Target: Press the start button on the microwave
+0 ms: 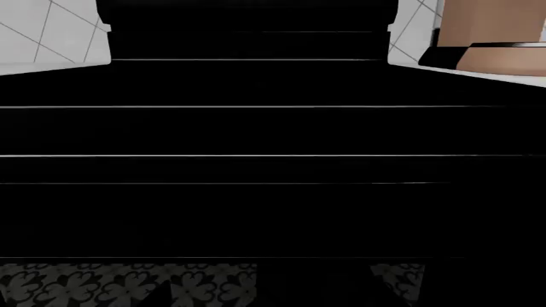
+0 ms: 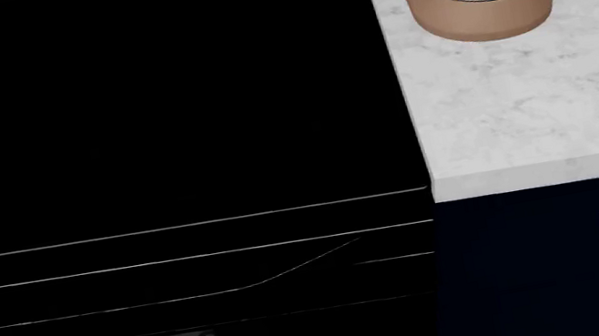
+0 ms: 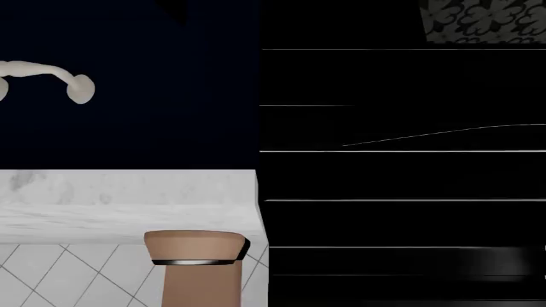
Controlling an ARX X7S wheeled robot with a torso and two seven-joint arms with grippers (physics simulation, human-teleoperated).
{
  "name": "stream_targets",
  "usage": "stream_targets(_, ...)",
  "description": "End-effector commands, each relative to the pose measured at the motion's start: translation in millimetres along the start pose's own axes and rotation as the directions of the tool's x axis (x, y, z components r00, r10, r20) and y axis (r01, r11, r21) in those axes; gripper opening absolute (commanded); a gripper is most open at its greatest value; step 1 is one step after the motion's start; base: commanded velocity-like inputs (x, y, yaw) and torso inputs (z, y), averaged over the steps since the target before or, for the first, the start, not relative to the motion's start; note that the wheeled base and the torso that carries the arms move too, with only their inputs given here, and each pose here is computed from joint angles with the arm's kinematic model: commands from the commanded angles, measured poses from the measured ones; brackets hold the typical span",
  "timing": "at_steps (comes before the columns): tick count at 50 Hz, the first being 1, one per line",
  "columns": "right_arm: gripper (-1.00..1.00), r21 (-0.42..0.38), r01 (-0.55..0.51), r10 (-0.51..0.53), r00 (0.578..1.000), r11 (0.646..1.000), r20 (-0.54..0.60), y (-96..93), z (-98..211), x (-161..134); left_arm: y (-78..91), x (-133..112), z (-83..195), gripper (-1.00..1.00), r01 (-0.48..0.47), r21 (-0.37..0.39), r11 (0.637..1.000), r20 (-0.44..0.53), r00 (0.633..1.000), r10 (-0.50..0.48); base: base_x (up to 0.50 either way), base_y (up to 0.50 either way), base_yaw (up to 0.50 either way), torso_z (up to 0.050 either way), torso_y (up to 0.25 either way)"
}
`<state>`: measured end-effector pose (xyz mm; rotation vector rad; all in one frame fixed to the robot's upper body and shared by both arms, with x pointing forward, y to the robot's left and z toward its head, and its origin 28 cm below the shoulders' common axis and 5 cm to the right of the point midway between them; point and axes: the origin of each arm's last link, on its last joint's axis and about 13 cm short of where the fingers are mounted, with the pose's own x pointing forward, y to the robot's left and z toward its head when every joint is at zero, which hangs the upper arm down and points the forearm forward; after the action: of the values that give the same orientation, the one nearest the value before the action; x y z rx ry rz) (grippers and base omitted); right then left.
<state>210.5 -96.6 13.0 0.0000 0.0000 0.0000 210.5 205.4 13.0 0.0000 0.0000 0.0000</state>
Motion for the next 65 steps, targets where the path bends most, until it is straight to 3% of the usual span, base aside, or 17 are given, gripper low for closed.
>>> stream_targets(1, 1.00, 0.000, 0.000, 0.000, 1.000, 1.000, 0.000, 0.3, 0.6, -0.2, 0.2, -0.1, -0.2, 1.00, 0.000, 0.000, 1.000, 0.000, 1.000, 0.000, 0.00, 0.00, 0.00, 0.000, 0.000)
stream_targets(15, 1.00, -0.002, -0.006, 0.006, 1.000, 1.000, 0.001, 0.2, -3.5, -4.5, -1.5, -0.7, -0.9, 1.00, 0.007, 0.009, 1.000, -0.017, 1.000, -0.007, 0.00, 0.00, 0.00, 0.000, 0.000)
stream_targets(17, 1.00, -0.002, -0.007, 0.007, 1.000, 1.000, 0.000, 0.5, -3.9, -4.9, -2.7, -1.0, -1.2, 1.00, -0.019, -0.054, 0.998, -0.021, 1.000, 0.018, 0.00, 0.00, 0.00, 0.000, 0.000)
stream_targets(22, 1.00, 0.000, -0.010, 0.010, 1.000, 1.000, 0.009, 0.7, -1.5, -5.5, -4.7, -8.1, 13.5, 1.00, -0.029, -0.035, 0.999, -0.043, 0.999, 0.027, 0.00, 0.00, 0.00, 0.000, 0.000)
stream_targets(35, 1.00, -0.037, -0.013, 0.016, 0.997, 0.999, 0.079, 1.4, 23.5, -6.9, -5.0, -7.6, 23.5, 1.00, -0.017, 0.004, 1.000, 0.020, 1.000, 0.017, 0.00, 0.00, 0.00, 0.000, 0.000)
stream_targets(37, 1.00, -0.048, -0.011, 0.016, 0.994, 0.999, 0.104, 1.5, 32.6, -7.3, -2.4, -0.3, 34.0, 1.00, 0.022, 0.072, 0.997, 0.050, 0.998, -0.026, 0.00, 0.00, 0.00, 0.000, 0.000)
stream_targets(43, 1.00, -0.068, 0.000, 0.009, 0.990, 0.998, 0.141, -0.5, 53.6, -7.2, -4.3, -2.2, 65.1, 1.00, 0.038, 0.095, 0.995, 0.089, 0.995, -0.047, 0.00, 0.00, 0.00, 0.000, 0.000)
stream_targets(50, 1.00, -0.087, -0.004, 0.019, 0.984, 0.996, 0.178, -5.0, 83.4, -4.4, -2.3, 13.2, 91.9, 1.00, 0.041, 0.149, 0.988, 0.111, 0.992, -0.058, 0.00, 0.00, 0.00, 0.000, 0.000)
stream_targets(55, 1.00, -0.087, -0.008, 0.026, 0.980, 0.996, 0.197, -10.0, 109.6, 1.4, 1.8, 27.9, 120.8, 1.00, 0.062, 0.087, 0.994, 0.142, 0.987, -0.073, 0.00, 0.00, 0.00, 0.000, 0.000)
stream_targets(65, 1.00, -0.151, 0.031, 0.000, 0.980, 0.988, 0.201, -16.4, 162.5, 17.3, 9.2, 54.0, 165.2, 1.00, 0.071, 0.092, 0.993, 0.137, 0.987, -0.084, 0.00, 0.00, 0.00, 0.000, 0.000)
